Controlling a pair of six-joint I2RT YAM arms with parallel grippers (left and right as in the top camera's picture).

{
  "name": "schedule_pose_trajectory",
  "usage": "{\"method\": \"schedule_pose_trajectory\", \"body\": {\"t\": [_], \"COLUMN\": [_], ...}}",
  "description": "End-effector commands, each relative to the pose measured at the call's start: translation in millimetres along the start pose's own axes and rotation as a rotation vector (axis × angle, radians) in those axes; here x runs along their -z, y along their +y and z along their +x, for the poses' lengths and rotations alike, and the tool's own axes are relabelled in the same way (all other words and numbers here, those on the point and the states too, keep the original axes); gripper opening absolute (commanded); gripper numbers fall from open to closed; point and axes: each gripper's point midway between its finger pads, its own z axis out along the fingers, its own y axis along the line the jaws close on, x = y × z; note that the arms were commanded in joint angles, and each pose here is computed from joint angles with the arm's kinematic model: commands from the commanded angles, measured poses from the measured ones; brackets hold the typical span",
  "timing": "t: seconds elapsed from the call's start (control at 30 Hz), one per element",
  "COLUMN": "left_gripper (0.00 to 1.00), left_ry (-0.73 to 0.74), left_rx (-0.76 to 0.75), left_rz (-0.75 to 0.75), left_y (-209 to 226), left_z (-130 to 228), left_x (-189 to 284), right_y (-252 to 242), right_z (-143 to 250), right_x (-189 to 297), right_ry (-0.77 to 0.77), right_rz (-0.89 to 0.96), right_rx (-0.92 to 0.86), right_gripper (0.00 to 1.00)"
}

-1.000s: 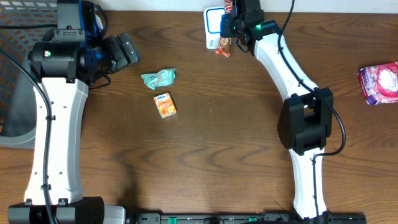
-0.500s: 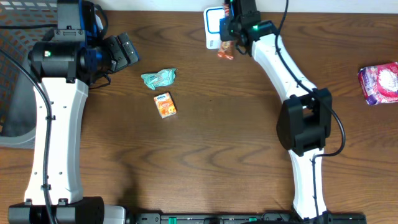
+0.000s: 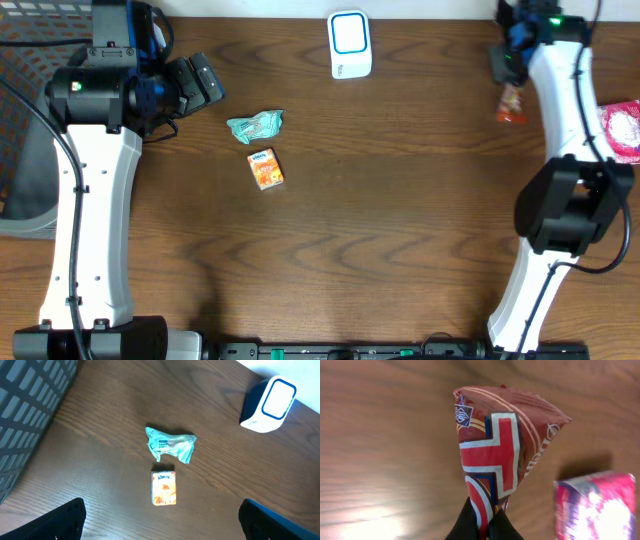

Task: Scan the item barcode
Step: 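Carry the orange bar right and drop it beside the purple package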

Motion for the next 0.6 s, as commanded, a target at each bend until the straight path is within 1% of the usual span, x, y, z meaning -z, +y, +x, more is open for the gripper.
{"method": "schedule_pose_trajectory", "body": {"t": [0.0, 0.07, 0.1, 0.13, 0.27, 0.33, 0.43, 0.53, 0.57], "left_gripper": [0.98, 0.98, 0.98, 0.98, 0.98, 0.98, 0.98, 0.98, 0.98], "left_ry": [0.004, 0.004, 0.004, 0.004, 0.004, 0.004, 0.004, 0.004, 0.004], "left_rx": [-0.001, -0.001, -0.001, -0.001, -0.001, -0.001, -0.001, -0.001, -0.001], "left_rz": [-0.011, -0.011, -0.011, -0.011, -0.011, -0.011, -0.011, -0.011, -0.011], "left_y": [3, 3, 3, 3, 3, 3, 3, 3, 3], "left_z": [0, 0, 0, 0, 0, 0, 0, 0, 0], "left_x": [-2, -2, -2, -2, -2, -2, -2, -2, -2], "right_y": [-28, -47, -54, -60, -66, -52, -3, 63, 87], "right_z": [22, 31, 34, 37, 37, 27, 2, -22, -27], "right_x": [-25, -30, -31, -31, -21, -10, 19, 55, 68], "right_ry": [0.067, 0.081, 0.085, 0.088, 0.082, 0.043, -0.053, -0.128, -0.142], "right_rz": [0.017, 0.032, 0.039, 0.048, 0.051, -0.012, -0.233, -0.513, -0.614], "right_rx": [-0.028, -0.121, -0.158, -0.179, -0.215, -0.215, -0.187, -0.183, -0.173], "right_gripper": [0.12, 0.61, 0.82, 0.90, 0.91, 0.92, 0.89, 0.79, 0.78]}}
